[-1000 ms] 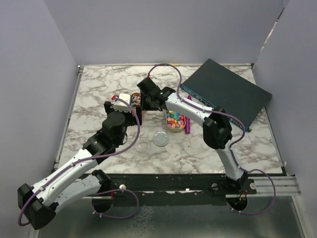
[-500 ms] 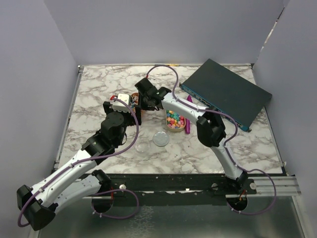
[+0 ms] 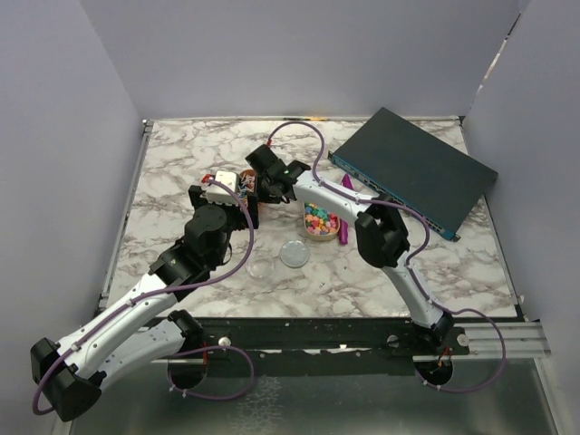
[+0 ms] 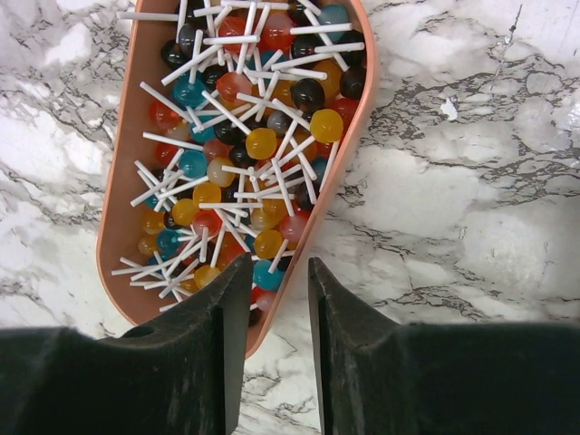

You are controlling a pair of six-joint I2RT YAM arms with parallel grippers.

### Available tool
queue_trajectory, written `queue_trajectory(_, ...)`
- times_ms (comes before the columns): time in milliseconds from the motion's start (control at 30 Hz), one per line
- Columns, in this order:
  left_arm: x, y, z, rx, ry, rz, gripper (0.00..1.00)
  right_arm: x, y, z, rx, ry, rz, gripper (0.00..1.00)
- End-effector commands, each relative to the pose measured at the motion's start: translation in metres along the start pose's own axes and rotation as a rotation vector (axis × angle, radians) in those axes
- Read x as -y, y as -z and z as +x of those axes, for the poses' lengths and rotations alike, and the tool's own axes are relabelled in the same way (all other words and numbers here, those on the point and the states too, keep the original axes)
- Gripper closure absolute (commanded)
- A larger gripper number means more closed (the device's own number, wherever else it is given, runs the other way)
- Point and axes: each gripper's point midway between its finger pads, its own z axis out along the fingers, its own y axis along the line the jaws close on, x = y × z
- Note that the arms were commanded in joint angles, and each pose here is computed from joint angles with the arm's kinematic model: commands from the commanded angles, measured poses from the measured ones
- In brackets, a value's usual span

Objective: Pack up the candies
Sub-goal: Move the storage box to the center of the board.

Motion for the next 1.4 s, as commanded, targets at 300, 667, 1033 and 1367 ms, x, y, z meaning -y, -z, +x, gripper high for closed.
queue_trajectory(300, -0.005, 0.001, -0.002, 0.014, 0.003, -0.018, 0.01, 0.016, -0.019, 0.017, -0.022, 0.005, 0.067, 0.70)
queue_trajectory(667, -0.005, 0.001, -0.002, 0.015, 0.002, -0.019, 0.01, 0.019, -0.024, 0.022, -0.033, 0.009, 0.075, 0.82)
queue_trajectory(1033, -0.004, 0.001, -0.002, 0.012, 0.001, -0.015, 0.01, 0.024, -0.009, 0.017, -0.011, 0.019, 0.091, 0.99)
queue_trajectory(1367, -0.004, -0.001, 0.000, 0.007, -0.002, -0.018, 0.01, 0.046, 0.025, 0.008, 0.037, 0.061, 0.144, 0.99)
